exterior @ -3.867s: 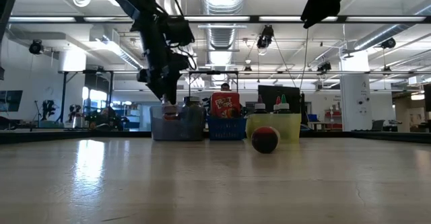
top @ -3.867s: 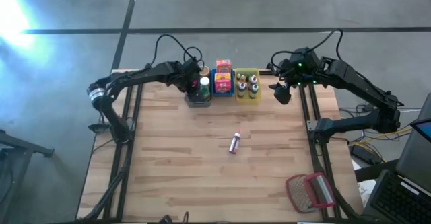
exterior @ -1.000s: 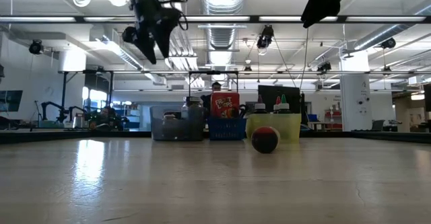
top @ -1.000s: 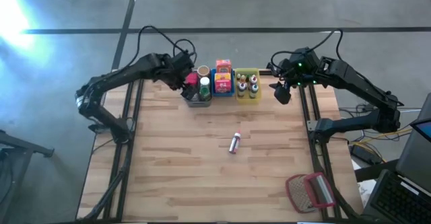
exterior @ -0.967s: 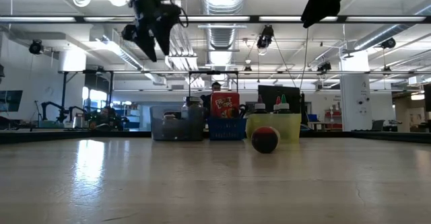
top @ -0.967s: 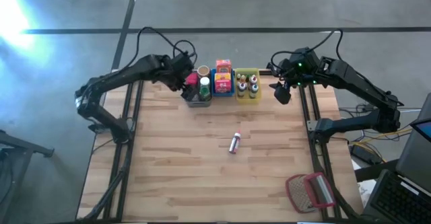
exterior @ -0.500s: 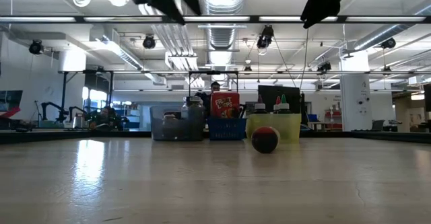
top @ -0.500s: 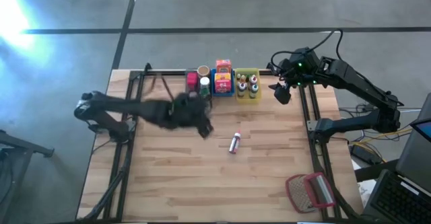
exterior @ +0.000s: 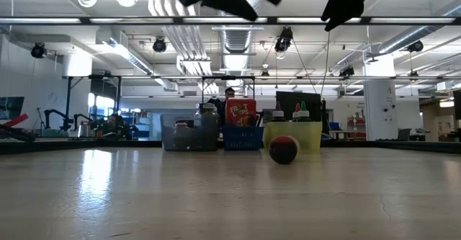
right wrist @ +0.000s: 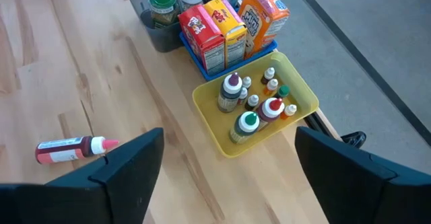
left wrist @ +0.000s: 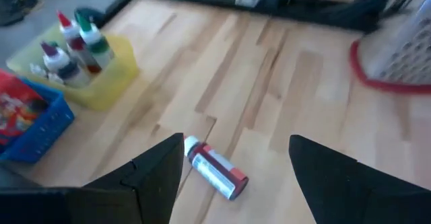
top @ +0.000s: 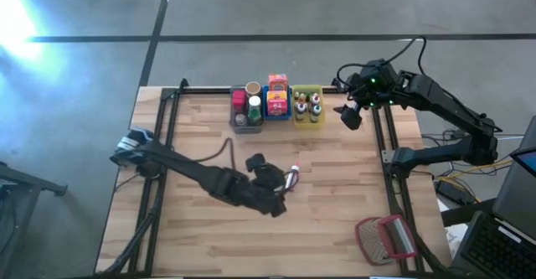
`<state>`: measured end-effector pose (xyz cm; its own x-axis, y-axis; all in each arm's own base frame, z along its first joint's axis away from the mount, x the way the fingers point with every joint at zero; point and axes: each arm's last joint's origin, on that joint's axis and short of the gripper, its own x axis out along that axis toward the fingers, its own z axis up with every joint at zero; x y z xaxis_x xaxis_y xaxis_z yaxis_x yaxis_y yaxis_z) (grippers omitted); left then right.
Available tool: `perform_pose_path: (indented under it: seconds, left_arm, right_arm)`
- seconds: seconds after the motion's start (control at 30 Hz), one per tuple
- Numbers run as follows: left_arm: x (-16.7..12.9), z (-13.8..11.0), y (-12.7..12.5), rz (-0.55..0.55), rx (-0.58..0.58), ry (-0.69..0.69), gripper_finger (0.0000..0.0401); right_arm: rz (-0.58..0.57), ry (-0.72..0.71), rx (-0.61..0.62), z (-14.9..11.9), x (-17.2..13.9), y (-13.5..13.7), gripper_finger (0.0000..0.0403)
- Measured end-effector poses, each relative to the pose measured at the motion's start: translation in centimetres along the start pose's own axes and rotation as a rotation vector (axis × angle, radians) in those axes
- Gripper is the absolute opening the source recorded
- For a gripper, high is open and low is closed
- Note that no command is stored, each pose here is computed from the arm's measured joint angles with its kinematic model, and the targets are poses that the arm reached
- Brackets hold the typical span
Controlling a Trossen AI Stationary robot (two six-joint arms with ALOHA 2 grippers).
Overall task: Pick & Place Kitchen Items
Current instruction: Put the large pink food coloring bottle into the yellow bin
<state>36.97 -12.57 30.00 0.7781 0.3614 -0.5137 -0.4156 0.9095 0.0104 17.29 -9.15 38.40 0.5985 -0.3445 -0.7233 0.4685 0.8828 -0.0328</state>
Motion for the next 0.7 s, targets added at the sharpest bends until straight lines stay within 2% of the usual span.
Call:
perform_pose_path:
  seconds: [0.13, 0.4, 0.7]
  left_arm:
    - [2.4, -0.9, -0.3, 0.03, -0.047, 0.024, 0.0273]
    - [6.2, -2.1, -0.2, 0.078, -0.244, 0.029, 0.0273]
    - [9.4, -4.4, -0.7, 0.117, -0.297, 0.054, 0.0273]
  right_arm:
    - [0.0, 0.0, 0.0, 0.0, 0.0, 0.0, 0.0342]
    - [0.0, 0.001, 0.0, 0.0, 0.0, 0.0, 0.0363]
    - [0.0, 0.002, 0.0, 0.0, 0.0, 0.0, 0.0351]
